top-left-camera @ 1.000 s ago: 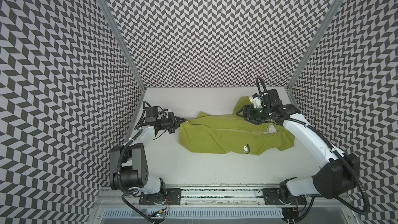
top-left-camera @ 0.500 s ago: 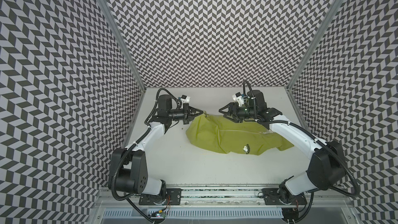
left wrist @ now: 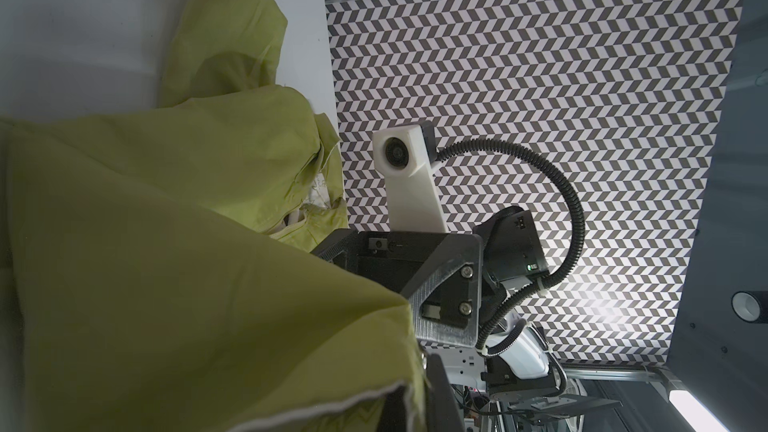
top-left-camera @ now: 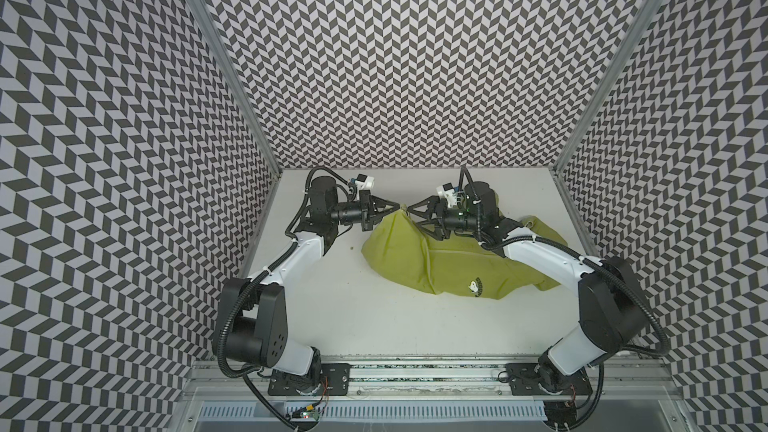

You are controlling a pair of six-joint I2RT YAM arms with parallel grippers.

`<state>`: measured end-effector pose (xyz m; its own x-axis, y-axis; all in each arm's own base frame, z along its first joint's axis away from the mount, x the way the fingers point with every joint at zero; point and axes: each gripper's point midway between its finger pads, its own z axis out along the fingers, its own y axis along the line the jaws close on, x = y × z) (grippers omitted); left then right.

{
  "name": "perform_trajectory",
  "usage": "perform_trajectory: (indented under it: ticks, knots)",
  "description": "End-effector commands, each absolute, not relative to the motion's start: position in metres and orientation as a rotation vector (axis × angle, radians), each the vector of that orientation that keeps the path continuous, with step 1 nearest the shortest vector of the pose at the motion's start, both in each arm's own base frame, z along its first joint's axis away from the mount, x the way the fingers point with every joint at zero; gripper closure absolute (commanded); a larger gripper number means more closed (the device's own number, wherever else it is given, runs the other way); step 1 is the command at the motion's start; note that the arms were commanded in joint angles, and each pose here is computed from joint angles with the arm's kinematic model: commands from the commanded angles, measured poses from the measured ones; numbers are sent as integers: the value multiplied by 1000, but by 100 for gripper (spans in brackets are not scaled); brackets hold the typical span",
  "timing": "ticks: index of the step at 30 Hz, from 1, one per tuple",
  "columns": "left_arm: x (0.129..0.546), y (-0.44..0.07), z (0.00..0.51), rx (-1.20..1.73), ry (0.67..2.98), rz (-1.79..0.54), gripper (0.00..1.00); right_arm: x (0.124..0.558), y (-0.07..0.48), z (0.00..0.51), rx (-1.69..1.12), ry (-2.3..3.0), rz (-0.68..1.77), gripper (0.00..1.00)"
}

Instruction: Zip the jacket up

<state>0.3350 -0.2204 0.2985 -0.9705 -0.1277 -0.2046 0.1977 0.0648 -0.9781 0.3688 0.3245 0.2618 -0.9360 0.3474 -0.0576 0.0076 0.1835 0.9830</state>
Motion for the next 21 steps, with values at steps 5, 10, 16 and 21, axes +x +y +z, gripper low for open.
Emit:
perform_trajectory:
  ticks: [5,10,16,21]
  knots:
    - [330,-224,315,119,2064,-2010,100,380,341,297,310,2013,1991,20]
    - [329,-223,309,96,2086,-2003,100,383,344,304,303,1986,2019,21]
    - [331,-222,299,62,2115,-1988,100,382,344,308,299,1972,2031,37]
    - [334,-221,293,39,2125,-1983,100,377,341,312,297,1968,2030,48]
